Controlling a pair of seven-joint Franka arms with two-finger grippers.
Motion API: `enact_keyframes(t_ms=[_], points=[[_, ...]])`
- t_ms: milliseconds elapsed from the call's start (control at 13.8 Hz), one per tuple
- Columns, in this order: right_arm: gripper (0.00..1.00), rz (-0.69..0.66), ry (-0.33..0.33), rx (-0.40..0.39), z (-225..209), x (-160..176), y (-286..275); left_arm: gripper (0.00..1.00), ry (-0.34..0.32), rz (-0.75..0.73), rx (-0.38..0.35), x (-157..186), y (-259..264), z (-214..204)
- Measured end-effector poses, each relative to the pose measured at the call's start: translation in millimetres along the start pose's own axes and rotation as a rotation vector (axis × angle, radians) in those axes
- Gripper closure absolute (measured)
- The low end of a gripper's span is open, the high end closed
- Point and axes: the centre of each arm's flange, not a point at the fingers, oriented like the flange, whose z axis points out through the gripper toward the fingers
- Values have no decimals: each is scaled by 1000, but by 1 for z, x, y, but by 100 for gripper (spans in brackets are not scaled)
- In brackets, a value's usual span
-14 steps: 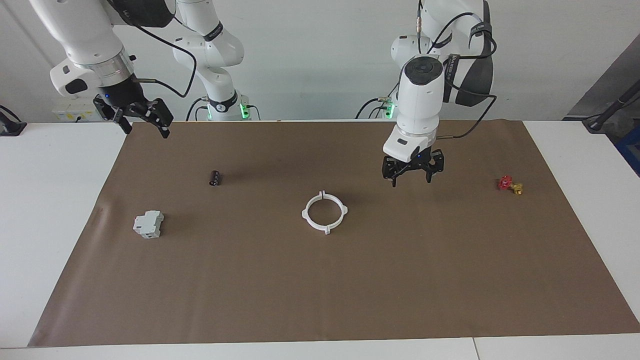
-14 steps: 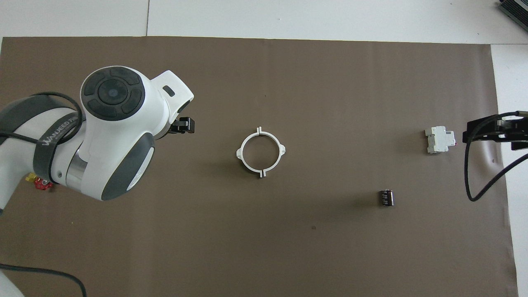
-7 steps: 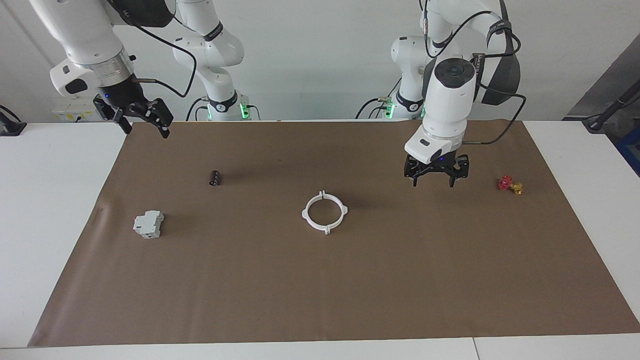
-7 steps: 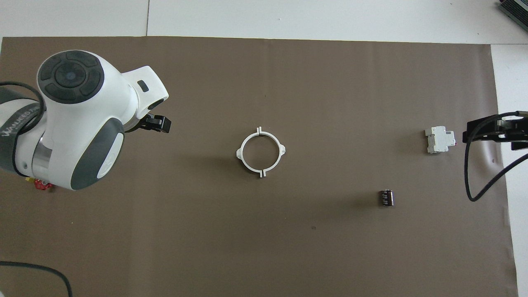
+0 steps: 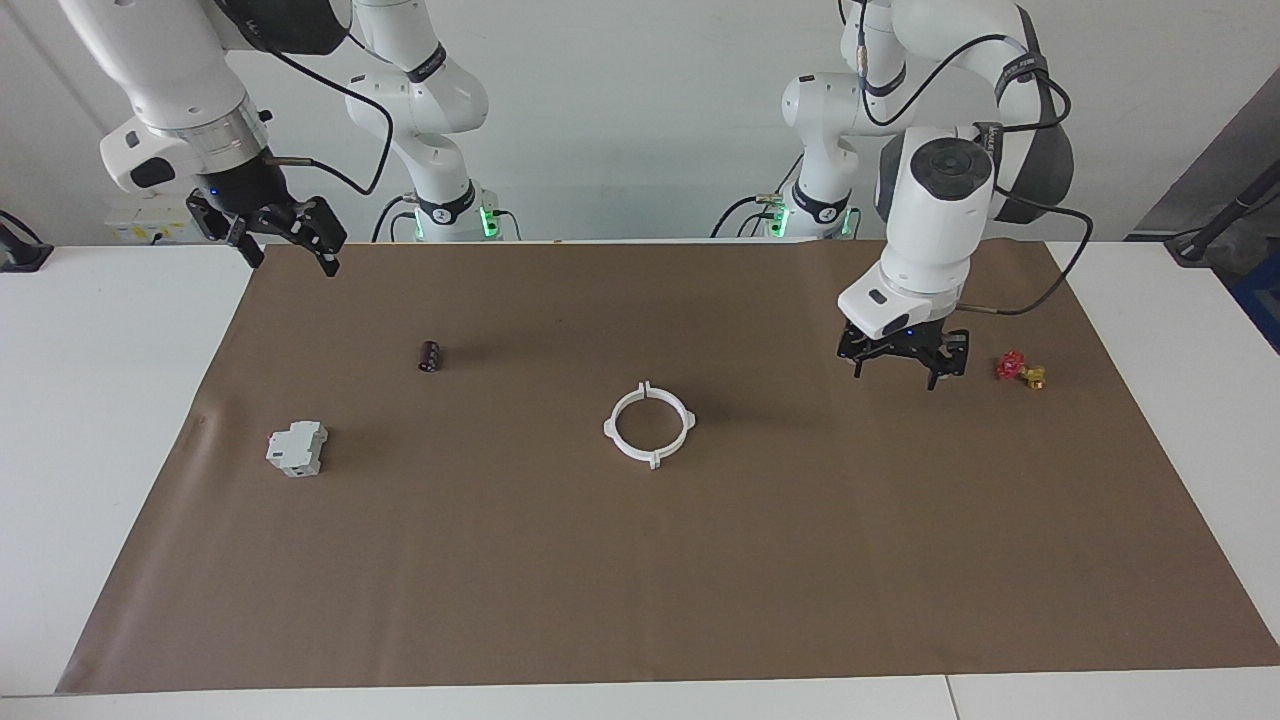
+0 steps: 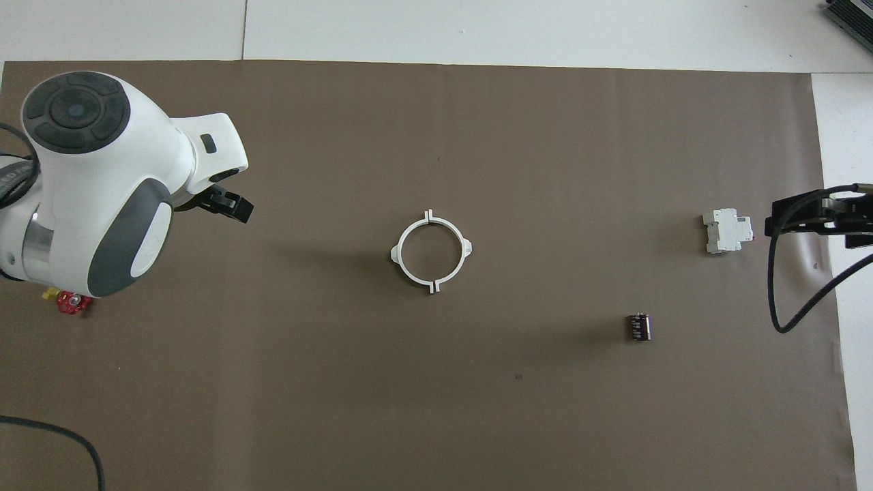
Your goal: Assemble drain pipe with both arms
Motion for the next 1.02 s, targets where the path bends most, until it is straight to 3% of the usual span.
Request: enact_keyframes(t_ms=[436,799,1016], points=[[0,0,0,0,0,0,0,0,-2,64,2,-21,-83,21],[0,0,0,0,0,0,0,0,11,-37,-54,-42,-133,26],[0,0,0,0,0,0,0,0,13,-45,-61,-43,-135,26]])
